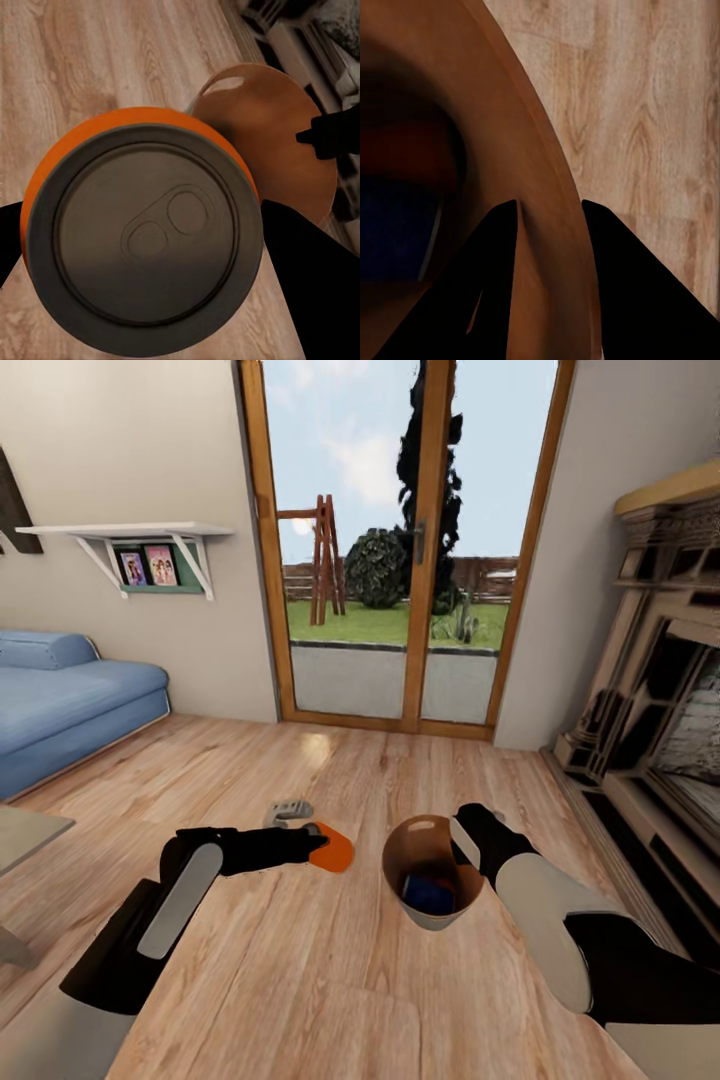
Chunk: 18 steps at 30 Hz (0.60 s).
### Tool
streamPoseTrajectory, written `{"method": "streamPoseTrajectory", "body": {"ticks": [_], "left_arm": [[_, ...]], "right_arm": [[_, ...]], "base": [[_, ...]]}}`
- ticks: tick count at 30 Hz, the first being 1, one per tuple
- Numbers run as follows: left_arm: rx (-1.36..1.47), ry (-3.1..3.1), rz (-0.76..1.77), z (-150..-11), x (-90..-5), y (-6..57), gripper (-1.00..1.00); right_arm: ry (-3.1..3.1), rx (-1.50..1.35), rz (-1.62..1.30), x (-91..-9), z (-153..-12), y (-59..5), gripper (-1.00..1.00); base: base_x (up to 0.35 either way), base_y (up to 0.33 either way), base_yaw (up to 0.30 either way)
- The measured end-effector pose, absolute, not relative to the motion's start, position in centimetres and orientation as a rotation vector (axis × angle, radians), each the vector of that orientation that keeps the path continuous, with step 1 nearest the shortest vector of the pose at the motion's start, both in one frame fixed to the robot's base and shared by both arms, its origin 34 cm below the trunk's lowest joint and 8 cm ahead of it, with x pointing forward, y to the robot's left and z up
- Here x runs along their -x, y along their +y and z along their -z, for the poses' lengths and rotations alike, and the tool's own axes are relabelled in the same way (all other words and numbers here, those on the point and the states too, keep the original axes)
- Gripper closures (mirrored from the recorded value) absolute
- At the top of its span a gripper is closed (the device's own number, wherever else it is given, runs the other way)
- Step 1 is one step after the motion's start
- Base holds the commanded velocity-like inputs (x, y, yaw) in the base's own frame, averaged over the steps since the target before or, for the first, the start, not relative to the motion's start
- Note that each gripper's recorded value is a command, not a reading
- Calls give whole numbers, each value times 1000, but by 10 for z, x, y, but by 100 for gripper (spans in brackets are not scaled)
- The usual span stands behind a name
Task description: Put the three can of soda from the living room inside the tash can in the kitchen.
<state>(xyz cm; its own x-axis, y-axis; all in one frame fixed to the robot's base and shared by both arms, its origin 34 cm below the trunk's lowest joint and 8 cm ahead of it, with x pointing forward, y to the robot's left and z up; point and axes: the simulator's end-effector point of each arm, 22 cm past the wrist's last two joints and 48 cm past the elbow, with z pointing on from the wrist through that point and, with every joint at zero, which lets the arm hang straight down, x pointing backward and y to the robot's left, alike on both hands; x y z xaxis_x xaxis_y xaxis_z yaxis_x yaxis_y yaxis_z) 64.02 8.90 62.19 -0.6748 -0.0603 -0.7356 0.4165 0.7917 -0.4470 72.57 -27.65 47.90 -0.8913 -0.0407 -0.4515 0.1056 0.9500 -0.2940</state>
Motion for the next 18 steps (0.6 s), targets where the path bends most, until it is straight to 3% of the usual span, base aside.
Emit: {"method": "streamPoseTrajectory", "body": {"ticks": [18], "left_arm": [[-245, 2198, 787, -669, -651, 98, 100]], "right_arm": [[2594, -93, 582, -728, -512, -295, 100]], "base": [[0, 0, 0]]}}
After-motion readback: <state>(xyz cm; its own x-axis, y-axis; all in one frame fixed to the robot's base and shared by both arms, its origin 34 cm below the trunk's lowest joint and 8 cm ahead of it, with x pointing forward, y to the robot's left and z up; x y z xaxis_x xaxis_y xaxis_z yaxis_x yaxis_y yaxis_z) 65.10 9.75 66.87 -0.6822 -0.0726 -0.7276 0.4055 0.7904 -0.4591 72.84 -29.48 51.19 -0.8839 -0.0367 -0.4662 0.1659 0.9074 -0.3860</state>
